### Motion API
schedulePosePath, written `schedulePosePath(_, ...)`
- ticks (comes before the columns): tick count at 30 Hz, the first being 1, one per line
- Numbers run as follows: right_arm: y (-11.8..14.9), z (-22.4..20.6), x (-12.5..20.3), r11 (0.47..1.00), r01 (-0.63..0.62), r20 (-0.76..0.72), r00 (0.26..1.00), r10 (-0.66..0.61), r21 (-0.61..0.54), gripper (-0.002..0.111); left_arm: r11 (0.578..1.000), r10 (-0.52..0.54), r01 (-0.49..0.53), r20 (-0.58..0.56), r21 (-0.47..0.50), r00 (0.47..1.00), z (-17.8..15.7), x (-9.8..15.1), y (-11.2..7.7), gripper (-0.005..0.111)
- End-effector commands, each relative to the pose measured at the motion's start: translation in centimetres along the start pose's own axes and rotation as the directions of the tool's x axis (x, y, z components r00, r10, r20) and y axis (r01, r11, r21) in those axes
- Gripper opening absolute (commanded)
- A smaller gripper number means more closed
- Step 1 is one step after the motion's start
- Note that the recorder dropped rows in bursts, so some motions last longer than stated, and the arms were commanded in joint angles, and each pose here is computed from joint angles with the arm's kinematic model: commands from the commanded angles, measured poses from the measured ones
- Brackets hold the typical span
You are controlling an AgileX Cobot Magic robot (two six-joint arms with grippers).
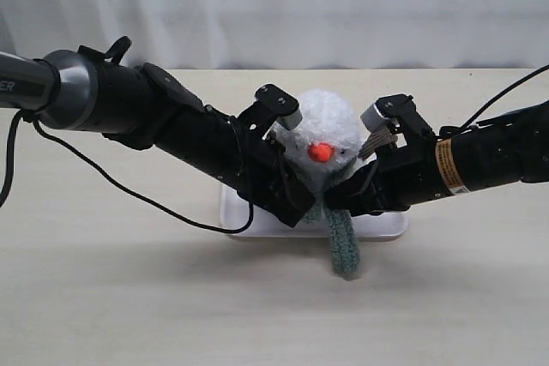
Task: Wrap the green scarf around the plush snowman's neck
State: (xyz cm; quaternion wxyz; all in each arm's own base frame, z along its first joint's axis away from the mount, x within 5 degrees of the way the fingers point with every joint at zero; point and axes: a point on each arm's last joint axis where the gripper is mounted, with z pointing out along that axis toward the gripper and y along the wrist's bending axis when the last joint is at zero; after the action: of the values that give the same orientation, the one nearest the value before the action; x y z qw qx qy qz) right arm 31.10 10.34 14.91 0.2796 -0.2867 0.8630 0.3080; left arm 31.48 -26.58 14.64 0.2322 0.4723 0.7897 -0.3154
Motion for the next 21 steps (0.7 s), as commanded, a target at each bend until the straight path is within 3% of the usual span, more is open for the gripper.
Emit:
schedulePosePath(1,0.0,0.0,0.1,1.0,-0.002,-0.001,1.0,0.002,0.001,0.019,0.998,0.032,-0.03,-0.039,0.06,0.999,0.2,0.4,-0.7,0.0)
schedulePosePath(5,0.1,0.0,0.1,1.0,-0.002,0.0,1.0,0.002,-0.013,0.032,0.996,0.05,-0.045,-0.06,0.083,0.997,0.2,0.6,-0.9,0.0)
schedulePosePath(13,1.2,-1.1,-0.8,0.999,-0.016,0.035,0.999,0.017,-0.047,0.045,0.997,0.04,-0.035,-0.066,0.063,0.997,0.2,0.6,-0.7,0.0)
schedulePosePath(16,1.7,-1.9,-1.5,0.999,-0.022,0.061,0.998,0.024,-0.041,0.049,0.998,0.033,-0.029,-0.083,0.054,0.996,0.2,0.8,-0.6,0.007)
schedulePosePath(21,2.5,-2.7,-2.0,0.997,-0.034,0.082,0.996,0.04,-0.068,0.05,1.0,0.01,-0.009,-0.115,0.005,0.993,0.2,1.1,-0.2,0.033)
